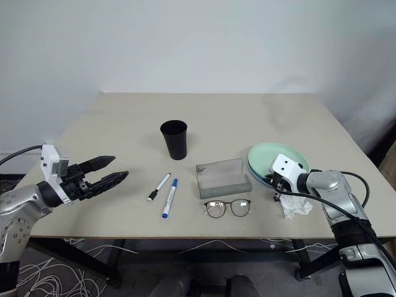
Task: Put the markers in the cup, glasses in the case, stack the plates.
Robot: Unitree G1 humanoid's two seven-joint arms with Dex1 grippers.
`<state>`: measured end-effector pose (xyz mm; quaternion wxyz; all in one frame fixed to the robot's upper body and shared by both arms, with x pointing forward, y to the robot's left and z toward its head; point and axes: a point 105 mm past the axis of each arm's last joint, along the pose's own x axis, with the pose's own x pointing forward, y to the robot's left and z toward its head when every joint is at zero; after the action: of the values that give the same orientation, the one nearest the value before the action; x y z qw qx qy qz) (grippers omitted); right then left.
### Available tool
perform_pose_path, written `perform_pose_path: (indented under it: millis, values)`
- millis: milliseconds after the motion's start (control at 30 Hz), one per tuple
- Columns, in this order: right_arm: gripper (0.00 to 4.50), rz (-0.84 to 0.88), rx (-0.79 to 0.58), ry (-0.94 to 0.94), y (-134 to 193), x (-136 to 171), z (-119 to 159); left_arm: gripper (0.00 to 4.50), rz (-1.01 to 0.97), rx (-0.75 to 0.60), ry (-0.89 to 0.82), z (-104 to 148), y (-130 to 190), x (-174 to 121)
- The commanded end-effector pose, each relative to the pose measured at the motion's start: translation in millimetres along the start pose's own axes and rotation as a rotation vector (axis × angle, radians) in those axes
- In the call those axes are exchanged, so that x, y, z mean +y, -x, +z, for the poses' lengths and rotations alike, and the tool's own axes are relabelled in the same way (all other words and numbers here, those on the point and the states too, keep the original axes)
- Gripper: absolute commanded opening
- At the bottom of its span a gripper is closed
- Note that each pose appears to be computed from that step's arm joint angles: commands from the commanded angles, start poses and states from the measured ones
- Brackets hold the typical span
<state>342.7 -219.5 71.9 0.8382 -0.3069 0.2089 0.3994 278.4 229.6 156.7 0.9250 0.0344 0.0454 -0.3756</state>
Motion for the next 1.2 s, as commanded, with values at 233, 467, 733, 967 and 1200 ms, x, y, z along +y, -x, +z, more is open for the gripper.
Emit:
perform_pose_path:
  millis: [233, 467, 733, 967, 1200]
  values:
    - [2.38, -0.029, -0.133, -0.008, 18, -15, 37, 3.77, 0.000, -0.038, -0.053, 18, 3, 2]
    - [3.46, 0.027, -0.196, -0.039, 61, -23, 60, 3.77, -0.001, -0.034, -0.054, 18, 2, 2]
    - [3.46, 0.092, -0.075, -0.115, 99, -12, 25, 3.77, -0.006, -0.028, -0.045, 16, 3, 1]
    - [3.46, 0.107, 0.030, -0.154, 93, 5, -8, 3.77, -0.017, -0.027, -0.042, 15, 1, 0]
    - [3.46, 0.092, 0.083, -0.171, 82, 12, -31, 3.77, -0.024, -0.025, -0.044, 15, -1, 0]
